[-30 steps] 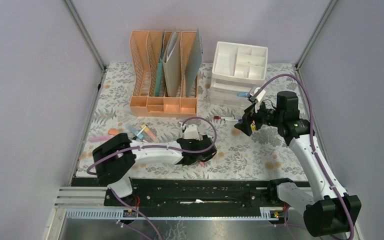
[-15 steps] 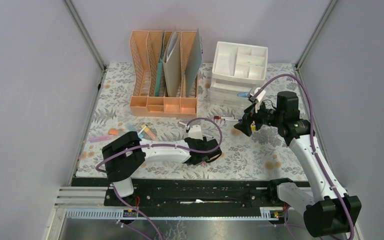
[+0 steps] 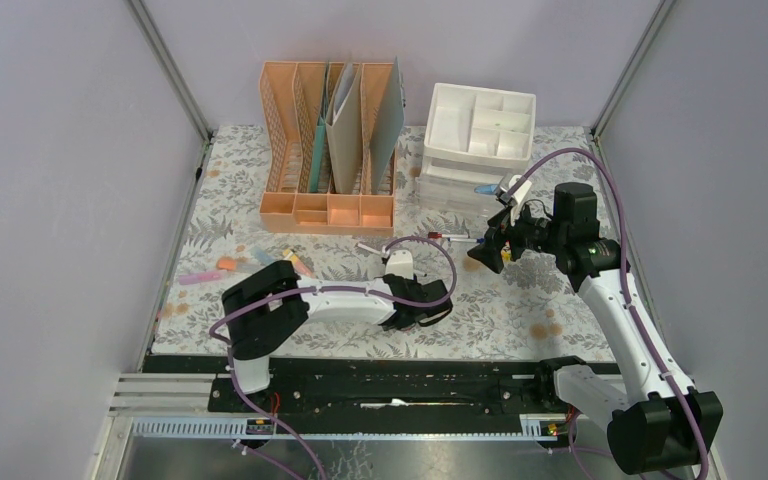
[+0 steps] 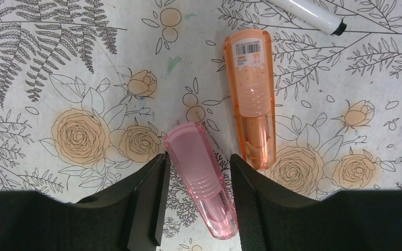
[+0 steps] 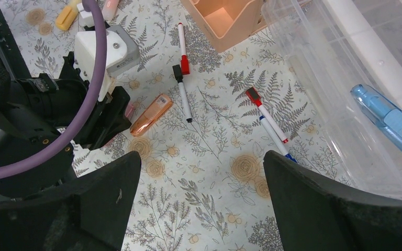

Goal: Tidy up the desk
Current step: Pick up the stationery from the center of the board, then place the stationery in the drawer.

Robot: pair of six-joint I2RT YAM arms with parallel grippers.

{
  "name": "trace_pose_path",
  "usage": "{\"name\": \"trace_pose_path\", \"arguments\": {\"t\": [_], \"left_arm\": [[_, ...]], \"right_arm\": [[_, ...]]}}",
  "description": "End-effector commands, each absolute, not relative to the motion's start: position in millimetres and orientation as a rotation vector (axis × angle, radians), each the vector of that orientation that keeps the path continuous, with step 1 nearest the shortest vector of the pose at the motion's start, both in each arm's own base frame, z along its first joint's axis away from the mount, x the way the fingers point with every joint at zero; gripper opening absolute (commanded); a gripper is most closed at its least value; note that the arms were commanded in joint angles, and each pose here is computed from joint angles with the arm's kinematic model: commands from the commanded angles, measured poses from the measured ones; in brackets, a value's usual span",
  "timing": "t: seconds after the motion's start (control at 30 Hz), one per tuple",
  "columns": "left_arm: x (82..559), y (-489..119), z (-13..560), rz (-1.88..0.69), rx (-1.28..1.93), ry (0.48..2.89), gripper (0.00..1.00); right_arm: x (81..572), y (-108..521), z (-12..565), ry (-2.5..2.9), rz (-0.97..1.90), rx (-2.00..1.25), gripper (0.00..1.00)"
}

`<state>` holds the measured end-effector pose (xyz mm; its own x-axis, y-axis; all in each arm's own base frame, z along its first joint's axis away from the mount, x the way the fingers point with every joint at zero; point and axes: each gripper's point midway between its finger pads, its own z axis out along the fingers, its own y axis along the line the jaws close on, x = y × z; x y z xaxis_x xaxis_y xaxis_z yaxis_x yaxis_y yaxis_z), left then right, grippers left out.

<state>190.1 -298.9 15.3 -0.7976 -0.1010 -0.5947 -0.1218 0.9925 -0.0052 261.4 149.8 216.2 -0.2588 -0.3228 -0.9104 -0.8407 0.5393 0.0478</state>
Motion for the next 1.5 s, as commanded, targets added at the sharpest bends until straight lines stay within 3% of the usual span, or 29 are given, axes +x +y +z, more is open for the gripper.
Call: {"name": "trace_pose_path", "arguments": {"t": [0.0,0.1,0.3,0.43,0.53,0.6,1.1,1.47], "left_arm": [[184.2,-280.4,-2.1,0.180,-0.077,2.525,0.50],[184.2,-278.3,-2.0,0.186,-0.069,2.521,0.45],[185.5,-274.0,3.8,0.182,-0.069,2.501,0.20],[189.1,-271.1,12.0,0.169,-0.084,2.471,0.10],[193.3,-271.5,21.9,0.121,-0.097,2.437,0.09],[196.0,-273.1,30.3,0.058,-0.110,2.407,0.00],[210.4,-299.1,154.9,-0.865,-0.172,1.942,0.00],[223.5,-309.9,220.2,-1.135,-0.331,1.668,0.00]], "right_arm": [[262.2,152.8,225.5,1.777,0.697,-0.961,0.94],[261.2,154.3,226.9,1.773,0.711,-0.961,0.94],[258.7,155.9,229.0,1.763,0.725,-0.965,0.95],[257.5,156.7,229.4,1.761,0.736,-0.965,0.95],[254.3,159.5,230.8,1.753,0.767,-0.969,0.95],[250.2,164.3,231.2,1.747,0.822,-0.970,0.95],[230.3,201.9,214.3,1.732,1.250,-0.907,0.93],[234.5,224.3,189.7,1.774,1.217,-0.855,0.92]]}}
